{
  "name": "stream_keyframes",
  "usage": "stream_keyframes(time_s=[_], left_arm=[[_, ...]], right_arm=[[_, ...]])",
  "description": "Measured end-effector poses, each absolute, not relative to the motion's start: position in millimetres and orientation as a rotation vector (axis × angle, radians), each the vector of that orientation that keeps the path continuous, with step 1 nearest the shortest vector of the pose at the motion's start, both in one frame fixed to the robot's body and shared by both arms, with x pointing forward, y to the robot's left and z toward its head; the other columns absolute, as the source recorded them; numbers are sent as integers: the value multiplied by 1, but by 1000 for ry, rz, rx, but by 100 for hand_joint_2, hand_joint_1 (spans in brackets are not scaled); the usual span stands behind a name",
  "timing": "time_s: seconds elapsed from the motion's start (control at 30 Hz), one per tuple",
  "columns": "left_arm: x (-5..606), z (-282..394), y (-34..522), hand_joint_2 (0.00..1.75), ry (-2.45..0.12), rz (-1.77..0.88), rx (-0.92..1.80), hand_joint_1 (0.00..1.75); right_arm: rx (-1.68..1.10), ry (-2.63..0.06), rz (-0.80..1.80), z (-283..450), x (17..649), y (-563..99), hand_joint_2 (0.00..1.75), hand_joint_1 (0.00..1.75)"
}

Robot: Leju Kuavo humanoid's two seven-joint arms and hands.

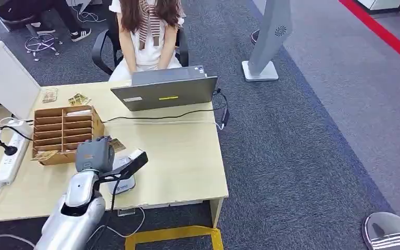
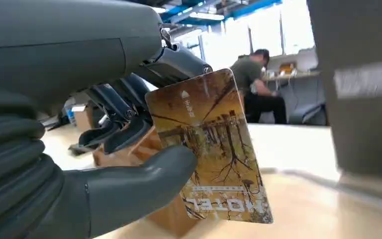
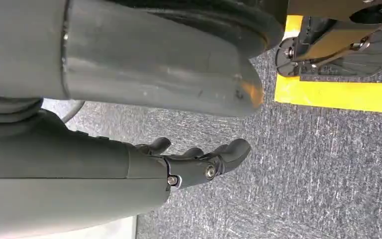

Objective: Pass the card to the sensor for recognition and then transmit it.

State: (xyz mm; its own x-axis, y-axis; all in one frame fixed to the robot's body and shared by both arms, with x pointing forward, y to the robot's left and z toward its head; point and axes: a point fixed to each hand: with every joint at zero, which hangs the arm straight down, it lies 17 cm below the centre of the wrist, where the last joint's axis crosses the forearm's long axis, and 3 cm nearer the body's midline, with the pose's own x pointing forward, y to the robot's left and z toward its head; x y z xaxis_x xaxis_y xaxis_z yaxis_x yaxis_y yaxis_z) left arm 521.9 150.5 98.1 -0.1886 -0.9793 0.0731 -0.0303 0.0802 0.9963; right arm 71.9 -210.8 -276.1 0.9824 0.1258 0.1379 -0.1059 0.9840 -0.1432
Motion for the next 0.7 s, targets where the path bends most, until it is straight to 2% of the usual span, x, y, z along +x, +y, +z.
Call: stream_keyframes(time_s=[0.13,0.3,0.53,0.7], left_arm=[[535,155,145,175,-1551,-1195,1148,175],[574,250,167,175,-1666,-1140,1334,175],[632,316,237,175,-1474,-1196,1673,175],[652,321,279,175,-1314,-1207,1724,175]], right_arm=[[-138,-152,136,-276,72,-211,0,0],[-135,-157,166,-276,72,-210,0,0],[-123,-155,211,-276,72,-207,0,0],[-124,-150,227,-276,72,-207,0,0]])
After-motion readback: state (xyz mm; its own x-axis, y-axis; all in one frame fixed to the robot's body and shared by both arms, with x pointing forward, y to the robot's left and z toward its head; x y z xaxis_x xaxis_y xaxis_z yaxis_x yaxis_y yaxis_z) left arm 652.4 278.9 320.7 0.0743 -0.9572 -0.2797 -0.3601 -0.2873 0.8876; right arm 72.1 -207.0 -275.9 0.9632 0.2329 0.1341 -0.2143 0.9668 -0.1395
